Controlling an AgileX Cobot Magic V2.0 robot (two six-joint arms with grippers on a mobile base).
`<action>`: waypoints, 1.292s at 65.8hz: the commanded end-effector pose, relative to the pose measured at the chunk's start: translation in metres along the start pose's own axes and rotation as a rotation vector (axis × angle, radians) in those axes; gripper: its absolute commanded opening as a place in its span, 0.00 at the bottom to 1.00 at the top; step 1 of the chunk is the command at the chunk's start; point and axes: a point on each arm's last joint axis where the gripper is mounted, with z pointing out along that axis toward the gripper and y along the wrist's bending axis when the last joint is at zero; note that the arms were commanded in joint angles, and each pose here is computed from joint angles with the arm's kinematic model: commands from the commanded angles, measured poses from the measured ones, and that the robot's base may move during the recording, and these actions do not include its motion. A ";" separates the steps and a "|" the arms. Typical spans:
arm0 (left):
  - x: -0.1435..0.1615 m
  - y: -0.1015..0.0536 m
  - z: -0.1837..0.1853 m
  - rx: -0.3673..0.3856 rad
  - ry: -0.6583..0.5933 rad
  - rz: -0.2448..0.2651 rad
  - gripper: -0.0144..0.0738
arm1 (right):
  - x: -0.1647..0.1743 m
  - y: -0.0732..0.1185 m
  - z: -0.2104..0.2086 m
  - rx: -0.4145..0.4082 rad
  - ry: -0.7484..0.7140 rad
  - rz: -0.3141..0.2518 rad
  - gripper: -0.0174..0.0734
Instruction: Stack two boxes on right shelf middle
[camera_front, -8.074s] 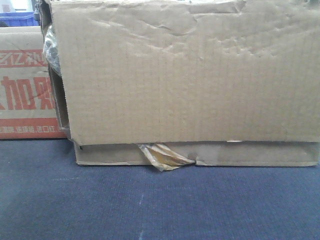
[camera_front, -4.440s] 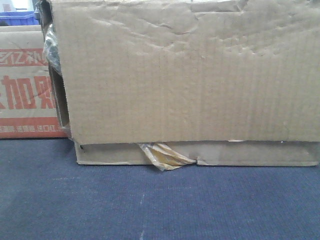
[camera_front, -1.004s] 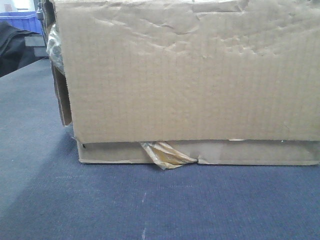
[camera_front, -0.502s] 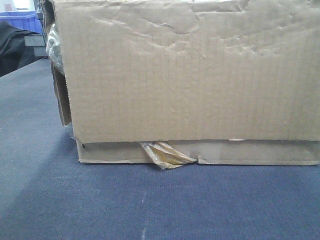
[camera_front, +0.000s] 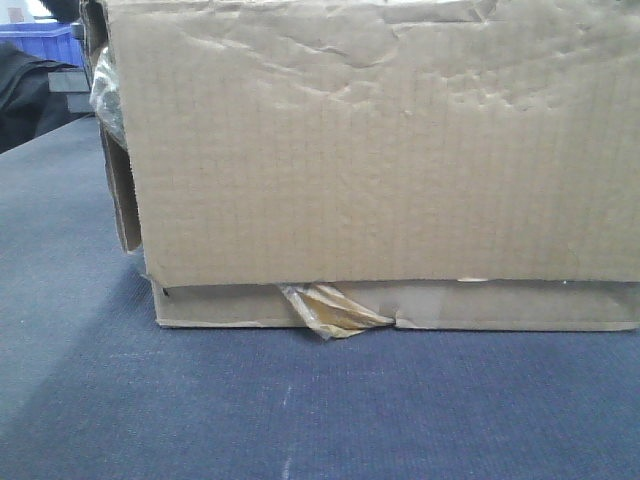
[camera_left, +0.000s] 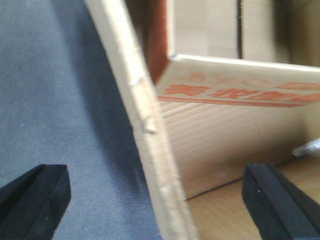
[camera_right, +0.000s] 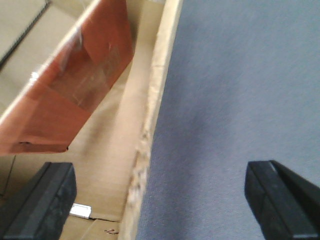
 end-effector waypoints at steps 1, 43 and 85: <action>0.000 0.000 -0.001 -0.015 -0.021 -0.019 0.85 | -0.004 0.000 0.009 -0.006 0.017 -0.008 0.82; -0.001 -0.001 0.042 -0.031 0.118 -0.038 0.43 | -0.008 -0.003 0.041 -0.011 0.093 -0.002 0.64; -0.003 0.011 -0.002 -0.128 -0.016 -0.022 0.04 | -0.017 0.005 0.001 -0.053 -0.088 0.020 0.02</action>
